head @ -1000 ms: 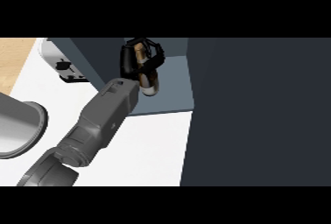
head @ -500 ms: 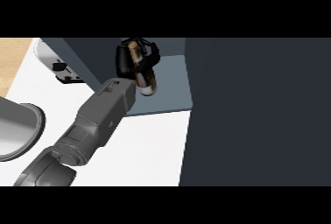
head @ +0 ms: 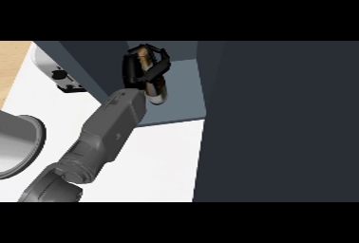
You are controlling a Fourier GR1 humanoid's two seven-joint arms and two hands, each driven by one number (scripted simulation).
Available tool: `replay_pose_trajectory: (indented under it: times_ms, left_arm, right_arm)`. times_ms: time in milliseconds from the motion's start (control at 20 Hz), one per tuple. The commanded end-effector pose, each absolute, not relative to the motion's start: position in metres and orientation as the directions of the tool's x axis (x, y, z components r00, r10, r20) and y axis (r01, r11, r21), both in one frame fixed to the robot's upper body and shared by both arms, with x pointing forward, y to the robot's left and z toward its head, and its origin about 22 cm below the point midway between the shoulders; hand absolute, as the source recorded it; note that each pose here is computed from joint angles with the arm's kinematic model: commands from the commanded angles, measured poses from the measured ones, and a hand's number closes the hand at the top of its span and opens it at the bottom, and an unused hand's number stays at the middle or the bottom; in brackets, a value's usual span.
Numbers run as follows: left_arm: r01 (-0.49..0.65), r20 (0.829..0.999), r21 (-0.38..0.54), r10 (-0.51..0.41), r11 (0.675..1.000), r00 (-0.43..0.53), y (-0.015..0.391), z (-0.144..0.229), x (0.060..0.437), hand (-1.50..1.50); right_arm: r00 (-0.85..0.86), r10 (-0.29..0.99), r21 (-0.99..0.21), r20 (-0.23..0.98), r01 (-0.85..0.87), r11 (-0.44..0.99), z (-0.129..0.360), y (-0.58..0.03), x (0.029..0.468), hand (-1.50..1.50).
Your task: Pick up the wine, place it into the cabinet and close the cabinet
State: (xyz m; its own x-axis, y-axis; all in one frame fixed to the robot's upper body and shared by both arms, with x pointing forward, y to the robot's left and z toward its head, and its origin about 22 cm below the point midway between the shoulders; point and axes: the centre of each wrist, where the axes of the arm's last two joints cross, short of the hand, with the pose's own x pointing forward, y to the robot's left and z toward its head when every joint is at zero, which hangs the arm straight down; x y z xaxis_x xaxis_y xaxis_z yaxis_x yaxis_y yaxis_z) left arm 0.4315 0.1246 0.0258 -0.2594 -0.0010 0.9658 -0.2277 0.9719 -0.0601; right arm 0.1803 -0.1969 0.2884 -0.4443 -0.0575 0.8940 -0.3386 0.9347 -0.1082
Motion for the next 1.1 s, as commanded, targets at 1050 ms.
replay_pose_trajectory:
  times_ms: [1050]
  left_arm:
    - [-0.296,0.994,-0.107,0.091,0.949,-0.066,0.143,-0.061,0.377,1.5]
  right_arm:
    - [-0.431,-0.106,-0.097,0.896,-0.424,0.9,0.286,-0.192,0.177,-1.5]
